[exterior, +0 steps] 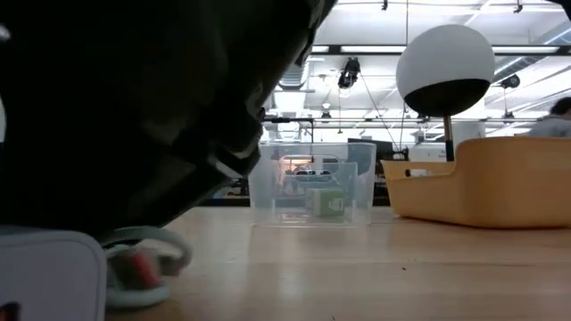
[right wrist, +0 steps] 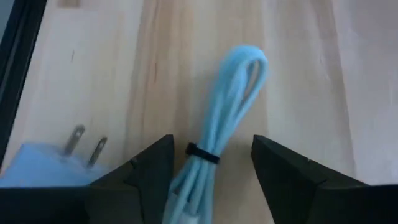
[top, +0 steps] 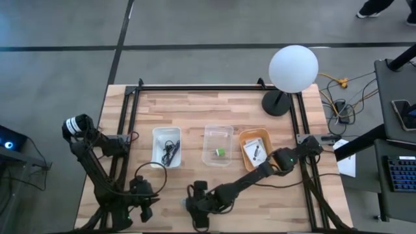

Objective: Pick and place items into bin
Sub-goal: Put the blue charger cable into the white bin

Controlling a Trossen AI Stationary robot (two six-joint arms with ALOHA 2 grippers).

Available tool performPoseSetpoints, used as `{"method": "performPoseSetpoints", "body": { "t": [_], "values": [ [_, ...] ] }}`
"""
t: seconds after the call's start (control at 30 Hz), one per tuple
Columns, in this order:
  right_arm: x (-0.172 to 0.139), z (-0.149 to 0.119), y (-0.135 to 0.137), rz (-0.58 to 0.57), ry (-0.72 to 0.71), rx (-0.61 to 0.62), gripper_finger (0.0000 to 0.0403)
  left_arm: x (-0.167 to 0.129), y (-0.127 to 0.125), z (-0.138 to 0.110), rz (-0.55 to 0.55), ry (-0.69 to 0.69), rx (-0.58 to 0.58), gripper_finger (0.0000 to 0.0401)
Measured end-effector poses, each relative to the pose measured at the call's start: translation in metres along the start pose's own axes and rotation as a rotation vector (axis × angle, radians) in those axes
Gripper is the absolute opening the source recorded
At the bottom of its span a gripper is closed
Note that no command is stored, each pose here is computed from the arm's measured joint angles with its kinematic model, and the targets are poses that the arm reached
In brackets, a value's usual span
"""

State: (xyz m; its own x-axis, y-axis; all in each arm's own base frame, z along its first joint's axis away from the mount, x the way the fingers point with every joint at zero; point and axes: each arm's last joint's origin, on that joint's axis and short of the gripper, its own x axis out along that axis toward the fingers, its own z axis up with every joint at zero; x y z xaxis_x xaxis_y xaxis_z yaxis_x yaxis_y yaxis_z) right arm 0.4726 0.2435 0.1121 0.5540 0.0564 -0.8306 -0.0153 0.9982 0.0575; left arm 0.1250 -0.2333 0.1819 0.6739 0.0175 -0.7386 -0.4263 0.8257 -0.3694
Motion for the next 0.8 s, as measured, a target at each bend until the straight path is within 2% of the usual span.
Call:
{"method": "performPoseSetpoints", "body": {
  "t": [0.17,0.27,0.37,0.47,0.57,0.67,0.8],
  "values": [
    [0.001,-0.002,-0.003,-0.056,0.001,-0.095,0.0161,0.002,0.000,0.003,0.009,-0.008,-0.008,0.0061],
    [-0.001,0.002,-0.011,-0.082,0.025,-0.082,0.0119,0.002,0.000,0.004,0.008,-0.019,-0.018,0.0061],
    [-0.004,0.010,-0.022,-0.110,0.034,-0.017,0.0066,-0.002,-0.004,0.008,-0.012,-0.054,-0.034,0.0061],
    [-0.010,0.024,-0.032,-0.109,0.017,0.139,0.0025,-0.010,-0.007,0.016,-0.036,-0.114,-0.052,0.0061],
    [-0.019,0.044,-0.048,-0.096,-0.032,0.352,0.0022,-0.026,-0.007,0.030,-0.055,-0.177,-0.067,0.0061],
    [-0.041,0.074,-0.068,-0.042,-0.120,0.587,0.0020,-0.049,-0.003,0.049,-0.065,-0.221,-0.077,0.0061],
    [-0.067,0.109,-0.097,0.025,-0.240,0.779,0.0018,-0.084,0.009,0.077,-0.096,-0.264,-0.065,0.0061]
  ]
}}
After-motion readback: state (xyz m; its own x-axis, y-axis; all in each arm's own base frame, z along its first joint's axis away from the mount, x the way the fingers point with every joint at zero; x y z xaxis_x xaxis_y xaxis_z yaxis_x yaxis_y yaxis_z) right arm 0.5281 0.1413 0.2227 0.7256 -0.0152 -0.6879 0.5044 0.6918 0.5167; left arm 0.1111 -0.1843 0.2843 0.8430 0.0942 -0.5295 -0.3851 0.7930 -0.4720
